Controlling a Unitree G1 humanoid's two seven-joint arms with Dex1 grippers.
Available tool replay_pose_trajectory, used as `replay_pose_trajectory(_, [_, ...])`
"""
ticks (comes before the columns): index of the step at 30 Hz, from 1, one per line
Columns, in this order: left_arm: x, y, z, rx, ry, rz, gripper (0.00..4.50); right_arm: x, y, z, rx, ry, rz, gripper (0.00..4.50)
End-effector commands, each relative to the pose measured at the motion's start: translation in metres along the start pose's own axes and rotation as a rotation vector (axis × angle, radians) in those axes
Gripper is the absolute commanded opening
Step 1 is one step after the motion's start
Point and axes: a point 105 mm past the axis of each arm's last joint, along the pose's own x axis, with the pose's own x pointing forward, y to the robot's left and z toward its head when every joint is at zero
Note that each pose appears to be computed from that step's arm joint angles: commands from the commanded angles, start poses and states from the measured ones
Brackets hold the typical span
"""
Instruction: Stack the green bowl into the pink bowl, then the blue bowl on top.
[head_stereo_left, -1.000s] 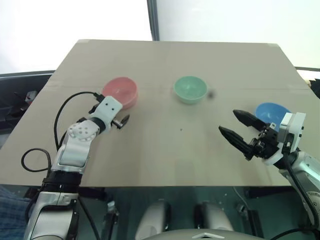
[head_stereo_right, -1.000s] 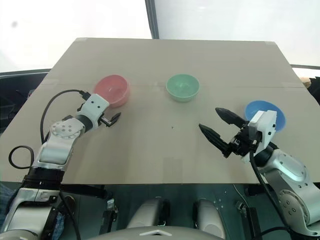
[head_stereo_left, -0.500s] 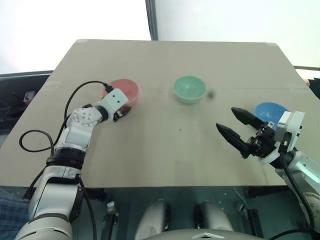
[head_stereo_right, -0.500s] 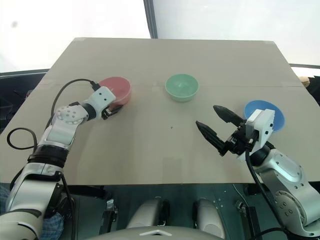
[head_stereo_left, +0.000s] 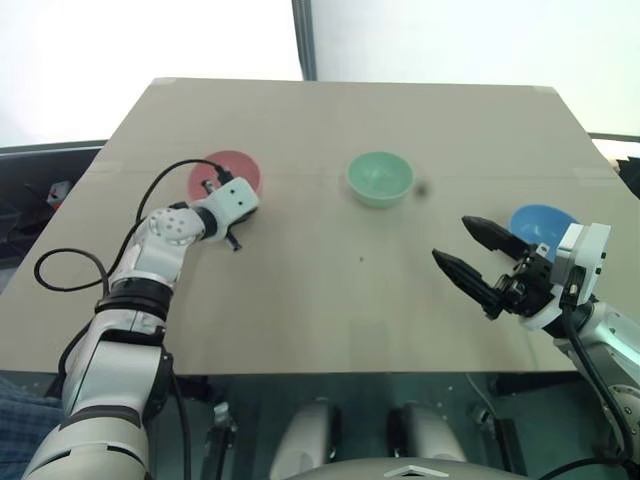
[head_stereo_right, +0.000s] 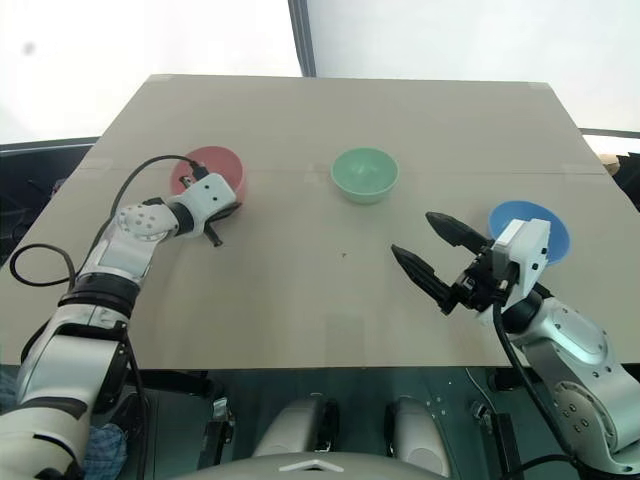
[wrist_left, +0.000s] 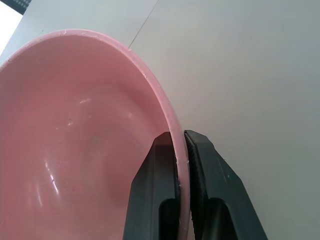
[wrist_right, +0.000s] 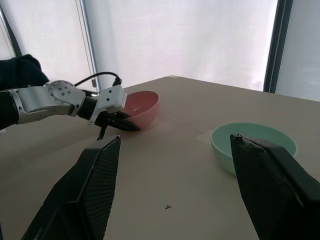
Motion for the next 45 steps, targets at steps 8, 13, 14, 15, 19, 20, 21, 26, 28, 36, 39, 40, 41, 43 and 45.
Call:
replay_pose_trajectory(8, [-0.035, -0.100, 0.115, 0.437, -0.526, -0.624, 0.14, -0.003, 0.004, 0.011, -0.045, -0.018, 0.015, 3.70])
replay_pose_trajectory(13, [-0.061, -0.124, 0.116, 0.560, -0.524, -0.854, 0.14, -0.004, 0.003, 0.011, -0.054, -0.011, 0.009, 3.70])
replay_pose_trajectory(14, [-0.061, -0.124, 0.113, 0.573, -0.506, -0.863, 0.14, -0.005, 0.003, 0.011, -0.056, -0.011, 0.007, 3.70])
replay_pose_trajectory(15, [-0.060, -0.124, 0.110, 0.594, -0.485, -0.868, 0.14, -0.005, 0.003, 0.012, -0.057, -0.011, 0.005, 3.70])
replay_pose_trajectory(19, [-0.054, -0.120, 0.108, 0.623, -0.480, -0.815, 1.04, -0.005, 0.003, 0.011, -0.058, -0.009, 0.000, 3.70])
replay_pose_trajectory(20, [-0.053, -0.118, 0.112, 0.617, -0.505, -0.780, 1.50, -0.006, 0.003, 0.010, -0.058, -0.009, -0.002, 3.70])
replay_pose_trajectory(21, [-0.051, -0.116, 0.115, 0.613, -0.516, -0.756, 1.97, -0.006, 0.003, 0.010, -0.057, -0.009, -0.004, 3.70])
replay_pose_trajectory(26, [-0.044, -0.109, 0.122, 0.613, -0.560, -0.652, 4.01, -0.007, 0.002, 0.008, -0.054, -0.005, -0.006, 3.70])
replay_pose_trajectory(28, [-0.047, -0.107, 0.127, 0.484, -0.584, -0.664, 4.47, -0.007, 0.002, 0.008, -0.051, -0.004, -0.004, 3.70])
replay_pose_trajectory(36, [-0.076, -0.061, 0.135, -0.403, -0.682, -0.628, 4.47, -0.009, -0.007, -0.004, -0.058, 0.079, -0.043, 3.70])
replay_pose_trajectory(39, [-0.086, -0.043, 0.116, -0.587, -0.667, -0.508, 4.47, -0.005, -0.031, -0.009, -0.110, 0.137, -0.140, 3.70])
replay_pose_trajectory(40, [-0.090, -0.040, 0.108, -0.616, -0.649, -0.467, 4.47, -0.002, -0.040, -0.009, -0.115, 0.151, -0.168, 3.70])
replay_pose_trajectory(41, [-0.094, -0.038, 0.102, -0.624, -0.635, -0.432, 4.47, 0.003, -0.047, -0.009, -0.133, 0.167, -0.191, 3.70])
replay_pose_trajectory(43, [-0.099, -0.035, 0.097, -0.653, -0.631, -0.379, 4.47, 0.012, -0.058, -0.013, -0.172, 0.228, -0.212, 3.70])
replay_pose_trajectory(45, [-0.105, -0.029, 0.093, -0.678, -0.641, -0.319, 4.47, 0.025, -0.066, -0.020, -0.205, 0.306, -0.184, 3.70])
